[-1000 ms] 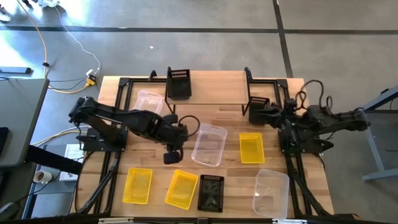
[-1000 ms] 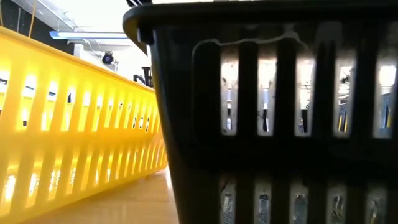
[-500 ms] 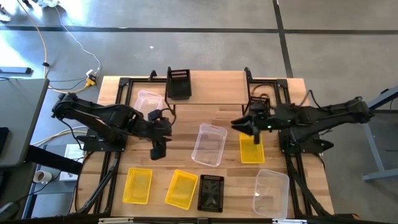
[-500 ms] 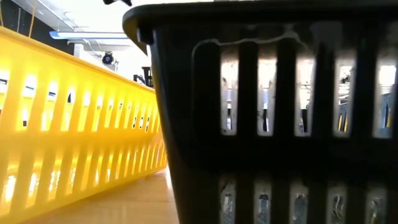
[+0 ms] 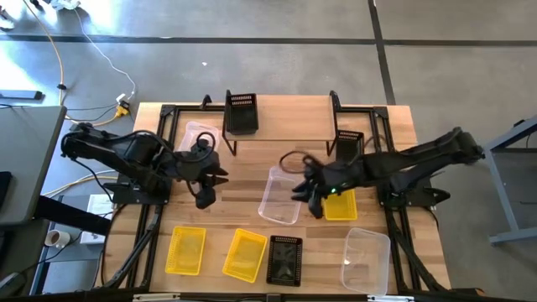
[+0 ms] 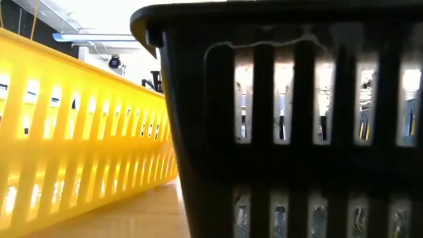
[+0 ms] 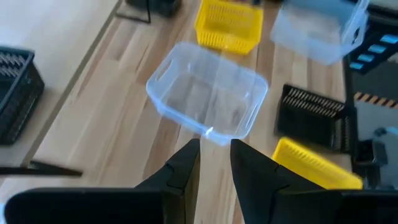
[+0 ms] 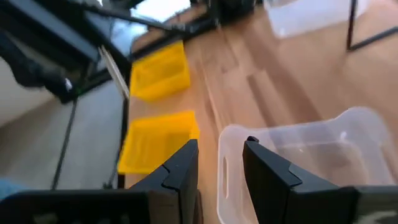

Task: Stack baskets on shelf by color
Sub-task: Put the center transparent bin on the shelf

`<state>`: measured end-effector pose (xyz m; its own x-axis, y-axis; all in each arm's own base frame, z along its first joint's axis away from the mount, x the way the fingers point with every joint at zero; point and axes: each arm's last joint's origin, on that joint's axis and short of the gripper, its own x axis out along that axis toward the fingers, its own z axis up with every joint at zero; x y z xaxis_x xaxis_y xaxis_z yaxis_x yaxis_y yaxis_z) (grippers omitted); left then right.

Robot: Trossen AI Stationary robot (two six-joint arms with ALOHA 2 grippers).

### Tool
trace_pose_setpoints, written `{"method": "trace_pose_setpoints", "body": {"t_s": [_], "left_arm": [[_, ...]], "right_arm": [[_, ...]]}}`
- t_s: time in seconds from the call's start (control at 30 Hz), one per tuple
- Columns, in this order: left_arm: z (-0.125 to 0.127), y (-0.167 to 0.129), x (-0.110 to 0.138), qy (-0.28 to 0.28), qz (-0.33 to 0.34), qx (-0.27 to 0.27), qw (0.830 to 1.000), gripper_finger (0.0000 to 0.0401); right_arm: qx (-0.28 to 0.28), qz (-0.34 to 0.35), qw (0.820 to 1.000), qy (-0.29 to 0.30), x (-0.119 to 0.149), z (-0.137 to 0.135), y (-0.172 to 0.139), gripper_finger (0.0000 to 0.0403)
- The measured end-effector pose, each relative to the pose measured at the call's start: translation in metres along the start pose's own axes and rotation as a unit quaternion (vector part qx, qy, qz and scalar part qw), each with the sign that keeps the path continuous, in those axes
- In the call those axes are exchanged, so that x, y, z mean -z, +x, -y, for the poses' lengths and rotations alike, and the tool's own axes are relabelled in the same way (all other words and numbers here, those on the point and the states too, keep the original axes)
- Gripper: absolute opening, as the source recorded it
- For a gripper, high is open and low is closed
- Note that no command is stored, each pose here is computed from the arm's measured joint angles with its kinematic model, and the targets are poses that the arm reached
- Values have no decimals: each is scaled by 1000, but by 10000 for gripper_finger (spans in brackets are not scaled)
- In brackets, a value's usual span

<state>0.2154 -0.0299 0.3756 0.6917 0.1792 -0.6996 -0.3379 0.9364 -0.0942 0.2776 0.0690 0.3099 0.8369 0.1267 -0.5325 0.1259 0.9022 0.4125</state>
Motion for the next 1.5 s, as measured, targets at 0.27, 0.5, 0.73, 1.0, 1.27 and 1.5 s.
{"method": "trace_pose_setpoints", "body": {"t_s": [0.27, 0.5, 0.73, 1.0, 1.27, 1.5], "left_arm": [[0, -1, 1, 0, -1, 1, 1000, 79], [0, 0, 1, 1, -1, 0, 1000, 79], [0, 0, 1, 1, -2, -1, 1000, 80], [0, 0, 1, 2, -3, -1, 1000, 81], [-1, 0, 1, 2, -4, -2, 1000, 83], [-1, 0, 1, 2, -4, -2, 1000, 85]], "right_arm": [[3, -68, 997, -26, 22, -5, 41, 118], [5, -99, 994, -47, 40, -7, 73, 158], [-19, -146, 988, -57, 59, -3, 105, 169], [-12, -187, 981, -56, 77, 5, 127, 170], [17, -205, 978, -43, 85, 11, 134, 169], [42, -224, 973, -27, 86, 20, 133, 130]]}}
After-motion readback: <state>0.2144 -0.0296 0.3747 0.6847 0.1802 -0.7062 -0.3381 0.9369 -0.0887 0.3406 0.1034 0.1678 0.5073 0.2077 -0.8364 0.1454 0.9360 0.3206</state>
